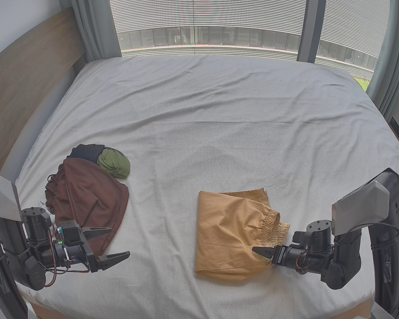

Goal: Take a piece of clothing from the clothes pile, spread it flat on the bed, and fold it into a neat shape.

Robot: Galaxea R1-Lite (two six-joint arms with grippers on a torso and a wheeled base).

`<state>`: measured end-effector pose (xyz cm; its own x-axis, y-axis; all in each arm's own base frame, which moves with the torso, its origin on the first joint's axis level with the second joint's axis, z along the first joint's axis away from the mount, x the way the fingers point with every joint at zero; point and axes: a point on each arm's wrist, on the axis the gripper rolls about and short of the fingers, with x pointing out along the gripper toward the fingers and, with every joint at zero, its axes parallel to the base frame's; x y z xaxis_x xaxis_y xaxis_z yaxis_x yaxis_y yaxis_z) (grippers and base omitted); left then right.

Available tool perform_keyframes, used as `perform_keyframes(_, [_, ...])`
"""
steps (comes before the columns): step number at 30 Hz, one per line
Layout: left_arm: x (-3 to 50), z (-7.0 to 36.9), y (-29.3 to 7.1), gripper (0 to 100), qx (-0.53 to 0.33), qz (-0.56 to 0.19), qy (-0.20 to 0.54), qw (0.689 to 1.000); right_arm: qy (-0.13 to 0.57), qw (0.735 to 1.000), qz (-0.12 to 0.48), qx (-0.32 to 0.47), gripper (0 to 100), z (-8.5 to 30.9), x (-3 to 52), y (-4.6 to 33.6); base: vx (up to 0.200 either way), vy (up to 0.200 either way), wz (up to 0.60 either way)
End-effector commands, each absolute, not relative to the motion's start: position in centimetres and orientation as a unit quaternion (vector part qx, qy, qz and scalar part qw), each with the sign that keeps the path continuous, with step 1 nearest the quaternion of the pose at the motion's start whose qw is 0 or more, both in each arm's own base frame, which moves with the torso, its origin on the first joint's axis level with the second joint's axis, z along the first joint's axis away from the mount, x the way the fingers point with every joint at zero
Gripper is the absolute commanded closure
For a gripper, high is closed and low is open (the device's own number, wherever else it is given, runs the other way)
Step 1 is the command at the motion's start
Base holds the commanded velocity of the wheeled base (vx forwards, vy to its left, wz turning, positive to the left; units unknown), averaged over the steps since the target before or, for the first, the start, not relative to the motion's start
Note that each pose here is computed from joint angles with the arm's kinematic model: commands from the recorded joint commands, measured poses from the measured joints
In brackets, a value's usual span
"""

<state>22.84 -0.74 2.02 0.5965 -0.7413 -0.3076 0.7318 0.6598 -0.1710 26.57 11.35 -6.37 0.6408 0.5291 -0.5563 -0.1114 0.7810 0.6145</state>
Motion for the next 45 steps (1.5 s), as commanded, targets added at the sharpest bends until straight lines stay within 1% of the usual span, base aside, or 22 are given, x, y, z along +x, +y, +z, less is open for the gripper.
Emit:
perform_keyframes(1, [22.8, 2.0, -0.7, 0, -0.014, -0.412, 0.179, 0.893, 0.381, 0.863, 0.186, 0.274, 0, -6.4, 26.6, 11.4, 0.0, 0.0, 0.0])
perform_keyframes(5, [22.9, 2.0, -0.7, 0, -0.014, -0.412, 0.179, 0.893, 0.381, 0.864, 0.185, 0.273, 0, -6.4, 26.5, 11.3, 0.0, 0.0, 0.0])
perform_keyframes(6, [22.9, 2.0, -0.7, 0, -0.013, -0.412, 0.178, 0.893, 0.382, 0.863, 0.185, 0.274, 100, -6.4, 26.5, 11.3, 0.0, 0.0, 0.0])
perform_keyframes(17, [22.9, 2.0, -0.7, 0, -0.014, -0.411, 0.178, 0.894, 0.381, 0.863, 0.187, 0.274, 100, -6.3, 26.5, 11.3, 0.0, 0.0, 0.0])
perform_keyframes(24, [22.9, 2.1, -0.7, 0, -0.013, -0.411, 0.176, 0.894, 0.356, 0.868, 0.209, 0.275, 100, -4.3, 26.4, 12.0, 0.0, 0.0, 0.0])
perform_keyframes(31, [22.8, 2.2, -0.4, 0, -0.013, -0.407, 0.175, 0.897, 0.341, 0.87, 0.222, 0.277, 100, -3.1, 26.5, 12.2, 0.0, 0.0, 0.0])
perform_keyframes(38, [22.8, 2.2, -0.4, 0, -0.013, -0.406, 0.175, 0.897, 0.309, 0.867, 0.275, 0.279, 100, -0.4, 26.3, 13.0, 0.0, 0.0, 0.0])
perform_keyframes(45, [22.8, 2.1, -0.4, 0, -0.015, -0.406, 0.177, 0.896, 0.287, 0.867, 0.299, 0.279, 100, 1.3, 25.9, 13.6, 0.0, 0.0, 0.0])
